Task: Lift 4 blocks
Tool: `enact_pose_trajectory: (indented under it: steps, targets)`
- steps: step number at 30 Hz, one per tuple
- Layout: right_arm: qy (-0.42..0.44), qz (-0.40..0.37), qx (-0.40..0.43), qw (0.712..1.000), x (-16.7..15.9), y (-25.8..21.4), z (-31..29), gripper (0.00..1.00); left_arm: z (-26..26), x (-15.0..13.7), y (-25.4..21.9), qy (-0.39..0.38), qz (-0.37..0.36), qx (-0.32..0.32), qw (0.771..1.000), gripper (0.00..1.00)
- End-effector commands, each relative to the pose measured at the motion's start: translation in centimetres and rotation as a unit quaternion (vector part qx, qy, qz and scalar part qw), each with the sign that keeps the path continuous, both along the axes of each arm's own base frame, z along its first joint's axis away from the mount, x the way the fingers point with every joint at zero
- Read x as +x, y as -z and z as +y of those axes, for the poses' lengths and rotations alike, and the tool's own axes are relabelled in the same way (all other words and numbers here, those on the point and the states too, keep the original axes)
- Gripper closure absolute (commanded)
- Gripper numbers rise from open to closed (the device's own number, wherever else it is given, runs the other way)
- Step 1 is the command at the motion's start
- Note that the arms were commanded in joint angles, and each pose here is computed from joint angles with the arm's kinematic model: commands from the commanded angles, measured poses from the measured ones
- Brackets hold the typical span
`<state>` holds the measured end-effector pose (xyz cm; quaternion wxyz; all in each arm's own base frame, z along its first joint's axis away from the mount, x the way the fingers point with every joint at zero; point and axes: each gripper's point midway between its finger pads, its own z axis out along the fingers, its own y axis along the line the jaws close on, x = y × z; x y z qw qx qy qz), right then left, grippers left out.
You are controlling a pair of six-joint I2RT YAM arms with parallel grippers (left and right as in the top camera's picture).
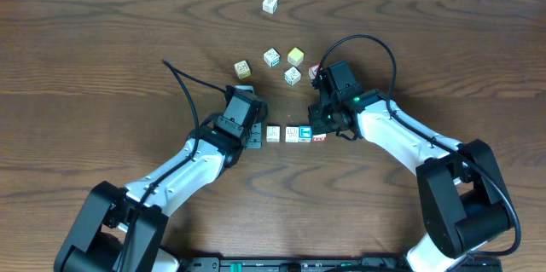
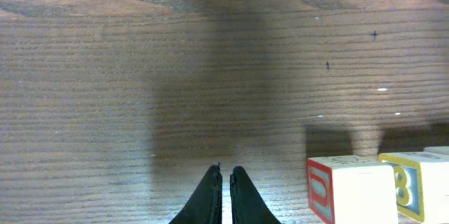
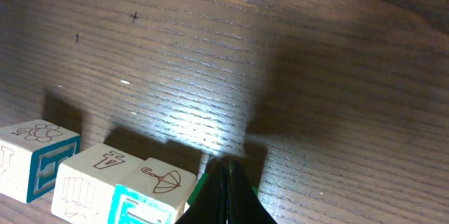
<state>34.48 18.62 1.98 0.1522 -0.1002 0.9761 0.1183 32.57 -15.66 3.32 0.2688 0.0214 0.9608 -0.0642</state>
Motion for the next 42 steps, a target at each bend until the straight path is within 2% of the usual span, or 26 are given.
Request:
enact_pose_trajectory:
  steps: [1,9,21,31,42]
  targets:
    - [0.003,0.01,-0.005,1.0,-0.5,0.6,0.1,0.99,-0.2,-0.2,0.4,0.003,0.007,-0.005,1.0,0.93]
    - [0.004,0.009,-0.007,1.0,-0.5,0.6,0.0,0.99,-0.2,-0.1,0.3,0.003,0.005,-0.006,1.0,0.92]
    - [0.034,-0.037,-0.018,0.999,2.0,0.0,-1.3,0.99,-0.4,-0.2,0.3,0.005,0.006,-0.009,1.0,0.93]
    - [0.119,0.01,-0.046,0.992,1.7,0.9,-6.5,0.99,-1.6,-0.4,0.2,0.023,0.013,-0.038,0.999,0.93]
    - [0.11,0.076,-0.028,0.991,-1.1,1.5,-5.9,0.99,-1.5,-0.7,0.6,0.025,0.022,-0.037,0.999,0.92]
